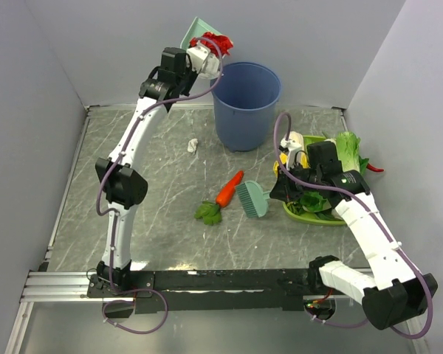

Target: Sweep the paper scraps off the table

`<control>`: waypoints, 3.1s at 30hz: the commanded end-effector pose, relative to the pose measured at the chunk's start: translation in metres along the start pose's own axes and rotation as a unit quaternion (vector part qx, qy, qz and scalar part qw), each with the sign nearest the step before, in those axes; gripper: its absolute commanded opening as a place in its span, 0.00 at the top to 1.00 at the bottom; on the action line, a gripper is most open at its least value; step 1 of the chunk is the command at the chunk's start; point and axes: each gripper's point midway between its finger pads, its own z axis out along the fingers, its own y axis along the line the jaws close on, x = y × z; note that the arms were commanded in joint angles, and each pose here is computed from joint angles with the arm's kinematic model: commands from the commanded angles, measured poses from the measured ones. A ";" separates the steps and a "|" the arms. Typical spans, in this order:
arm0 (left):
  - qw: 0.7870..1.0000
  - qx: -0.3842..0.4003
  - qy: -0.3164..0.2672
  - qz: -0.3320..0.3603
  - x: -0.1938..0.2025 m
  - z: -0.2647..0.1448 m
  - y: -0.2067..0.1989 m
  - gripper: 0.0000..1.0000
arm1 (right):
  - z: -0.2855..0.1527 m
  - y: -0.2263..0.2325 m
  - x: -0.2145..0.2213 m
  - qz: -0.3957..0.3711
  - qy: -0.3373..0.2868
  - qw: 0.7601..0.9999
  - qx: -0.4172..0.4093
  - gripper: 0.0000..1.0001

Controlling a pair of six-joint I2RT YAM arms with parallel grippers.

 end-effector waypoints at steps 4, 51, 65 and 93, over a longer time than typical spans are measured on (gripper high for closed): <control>0.991 -0.072 -0.111 0.005 -0.069 -0.012 0.027 0.99 | -0.002 0.005 -0.010 0.012 -0.029 0.999 -0.018 1.00; 0.846 -0.344 -0.142 0.382 -0.160 -0.098 0.072 0.99 | -0.009 0.001 -0.023 0.033 -0.044 0.998 -0.018 1.00; 0.975 -0.138 0.157 0.081 0.081 -0.198 0.126 0.99 | -0.022 0.046 -0.095 -0.114 -0.073 0.990 -0.042 1.00; 0.904 -0.164 0.358 -0.167 0.302 -0.386 0.092 0.99 | 0.221 0.173 -0.379 -0.310 -0.398 0.863 -0.011 1.00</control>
